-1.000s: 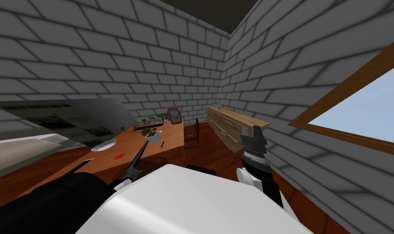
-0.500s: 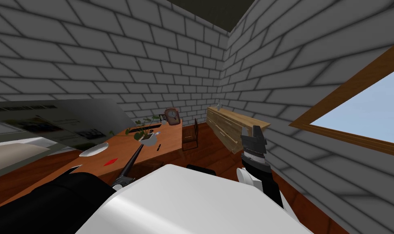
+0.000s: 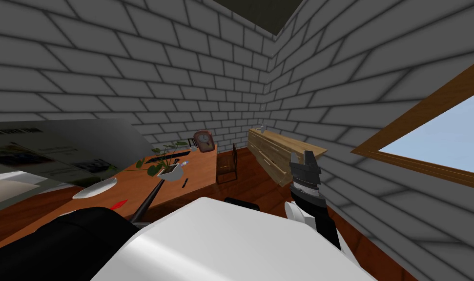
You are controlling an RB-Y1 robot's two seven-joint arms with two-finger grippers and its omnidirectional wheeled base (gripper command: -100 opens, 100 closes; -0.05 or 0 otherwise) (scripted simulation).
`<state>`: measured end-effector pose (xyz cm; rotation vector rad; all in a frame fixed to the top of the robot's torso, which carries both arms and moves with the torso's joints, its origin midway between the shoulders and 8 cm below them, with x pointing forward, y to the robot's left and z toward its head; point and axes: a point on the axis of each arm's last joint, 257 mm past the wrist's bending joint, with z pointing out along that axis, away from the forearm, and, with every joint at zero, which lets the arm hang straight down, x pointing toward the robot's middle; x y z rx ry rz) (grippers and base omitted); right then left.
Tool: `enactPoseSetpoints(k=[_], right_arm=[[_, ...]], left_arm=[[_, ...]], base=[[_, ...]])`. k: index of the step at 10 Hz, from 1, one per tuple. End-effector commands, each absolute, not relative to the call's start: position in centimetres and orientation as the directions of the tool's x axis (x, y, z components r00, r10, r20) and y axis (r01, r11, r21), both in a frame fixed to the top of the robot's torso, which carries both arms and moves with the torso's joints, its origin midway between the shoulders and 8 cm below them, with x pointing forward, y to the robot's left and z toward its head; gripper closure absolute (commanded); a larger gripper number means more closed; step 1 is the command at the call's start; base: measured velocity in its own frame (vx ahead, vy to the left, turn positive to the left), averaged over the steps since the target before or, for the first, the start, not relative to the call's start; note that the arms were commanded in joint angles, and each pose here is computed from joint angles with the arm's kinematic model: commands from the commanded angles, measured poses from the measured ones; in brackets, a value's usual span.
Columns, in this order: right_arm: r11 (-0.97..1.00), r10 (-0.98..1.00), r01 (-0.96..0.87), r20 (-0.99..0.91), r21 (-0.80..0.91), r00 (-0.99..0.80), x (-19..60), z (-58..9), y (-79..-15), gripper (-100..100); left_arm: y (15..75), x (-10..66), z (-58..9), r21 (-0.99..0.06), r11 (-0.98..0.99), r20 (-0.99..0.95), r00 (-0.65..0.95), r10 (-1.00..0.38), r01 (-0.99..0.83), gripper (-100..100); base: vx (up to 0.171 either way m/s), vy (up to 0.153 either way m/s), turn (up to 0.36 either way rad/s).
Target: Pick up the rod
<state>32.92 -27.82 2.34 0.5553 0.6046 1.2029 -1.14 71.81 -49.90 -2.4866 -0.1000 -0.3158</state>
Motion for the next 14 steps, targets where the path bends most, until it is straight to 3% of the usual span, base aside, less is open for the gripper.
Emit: enactPoseSetpoints(k=[1,11,14], right_arm=[[0.267,0.961,-0.680,-0.133,0.683,0.243,32.9,2.3,-27.8,0],[0.267,0.961,-0.680,-0.134,0.683,0.243,32.9,2.3,-27.8,0],[0.267,0.961,-0.680,-0.134,0.683,0.243,32.9,2.3,-27.8,0]], left_arm=[[72.0,-2.9,-50.1,-0.537,-0.820,0.248,0.966,0.072,0.199,-100],[71.4,-7.5,-50.7,-0.405,-0.834,0.233,0.924,0.302,0.374,-100],[70.3,-8.7,-51.0,-0.320,-0.825,0.222,0.884,0.412,0.466,-100]], base=[[0.086,-0.016,-0.056],[0.123,0.006,-0.040],[0.195,0.021,-0.082]])
